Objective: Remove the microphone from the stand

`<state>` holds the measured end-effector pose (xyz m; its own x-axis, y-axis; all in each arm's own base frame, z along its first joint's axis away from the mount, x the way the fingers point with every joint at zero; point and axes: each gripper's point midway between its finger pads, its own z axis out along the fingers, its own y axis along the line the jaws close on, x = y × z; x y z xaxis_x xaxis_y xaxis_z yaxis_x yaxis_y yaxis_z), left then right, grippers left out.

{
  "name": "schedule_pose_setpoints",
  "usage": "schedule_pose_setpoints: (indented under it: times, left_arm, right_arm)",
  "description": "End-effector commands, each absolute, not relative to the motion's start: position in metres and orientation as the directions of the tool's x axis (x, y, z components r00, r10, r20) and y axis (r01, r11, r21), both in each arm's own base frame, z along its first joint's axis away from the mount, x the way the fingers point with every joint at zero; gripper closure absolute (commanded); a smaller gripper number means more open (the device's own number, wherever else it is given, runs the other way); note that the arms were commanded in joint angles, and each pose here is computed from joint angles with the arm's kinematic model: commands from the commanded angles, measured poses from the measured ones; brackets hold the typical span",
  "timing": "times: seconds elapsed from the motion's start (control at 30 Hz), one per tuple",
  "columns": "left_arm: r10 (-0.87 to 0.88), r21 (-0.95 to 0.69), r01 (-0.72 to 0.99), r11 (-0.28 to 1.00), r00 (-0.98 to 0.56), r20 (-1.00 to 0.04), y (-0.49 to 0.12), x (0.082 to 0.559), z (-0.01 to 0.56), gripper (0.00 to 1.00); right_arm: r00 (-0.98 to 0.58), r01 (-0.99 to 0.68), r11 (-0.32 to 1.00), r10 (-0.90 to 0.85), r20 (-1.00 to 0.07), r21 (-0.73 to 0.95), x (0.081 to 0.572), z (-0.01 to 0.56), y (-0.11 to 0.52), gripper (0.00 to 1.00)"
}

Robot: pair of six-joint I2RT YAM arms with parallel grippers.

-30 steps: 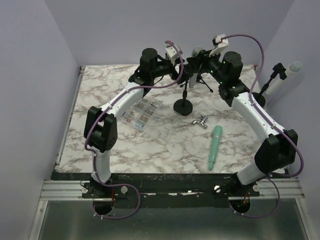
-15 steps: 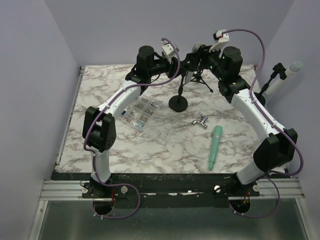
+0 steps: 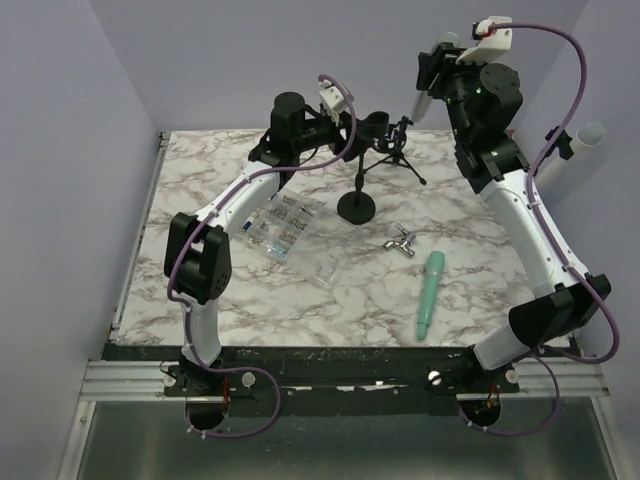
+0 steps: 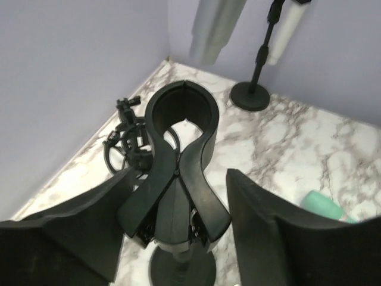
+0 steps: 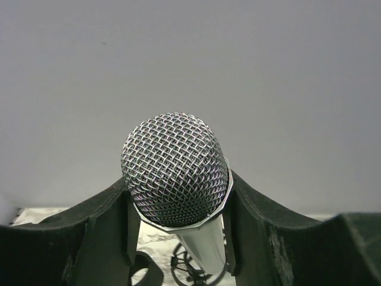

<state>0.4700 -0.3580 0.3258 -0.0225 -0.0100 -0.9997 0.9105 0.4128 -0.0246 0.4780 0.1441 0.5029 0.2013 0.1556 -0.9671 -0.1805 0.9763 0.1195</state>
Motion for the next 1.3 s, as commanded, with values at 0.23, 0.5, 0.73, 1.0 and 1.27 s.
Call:
schedule_pose_setpoints:
  times: [0.23, 0.5, 0.73, 1.0, 1.27]
  left_arm:
    - [-0.042, -0.053, 0.895, 0.442, -0.039, -0.998, -0.343, 0.455, 0.36, 0.02]
    - [-0.049, -0.123, 0.842, 0.525, -0.114, -0.992, -0.324, 0.44, 0.388, 0.01]
    - [-0.108, -0.257, 0.793, 0.552, -0.238, -0.965, -0.302, 0.401, 0.405, 0.01]
    - [-0.097, -0.308, 0.724, 0.617, -0.318, -0.943, -0.264, 0.347, 0.412, 0.01]
    - [-0.04, -0.231, 0.719, 0.656, -0.273, -0.961, -0.239, 0.316, 0.394, 0.01]
  right_arm:
    - [0.059, 0.227, 0.962, 0.14, -0.988, 0.15, 0.436, 0.435, 0.062, 0.99]
    - [-0.171, 0.223, 0.958, 0.223, -0.96, 0.182, 0.407, 0.361, 0.068, 0.99]
    - [-0.382, 0.036, 0.964, 0.257, -0.888, 0.264, 0.369, 0.308, 0.105, 0.99]
    - [-0.541, 0.026, 0.972, 0.209, -0.815, 0.233, 0.327, 0.269, 0.101, 0.99]
    - [-0.606, 0.31, 0.95, 0.179, -0.775, -0.024, 0.295, 0.254, 0.033, 0.99]
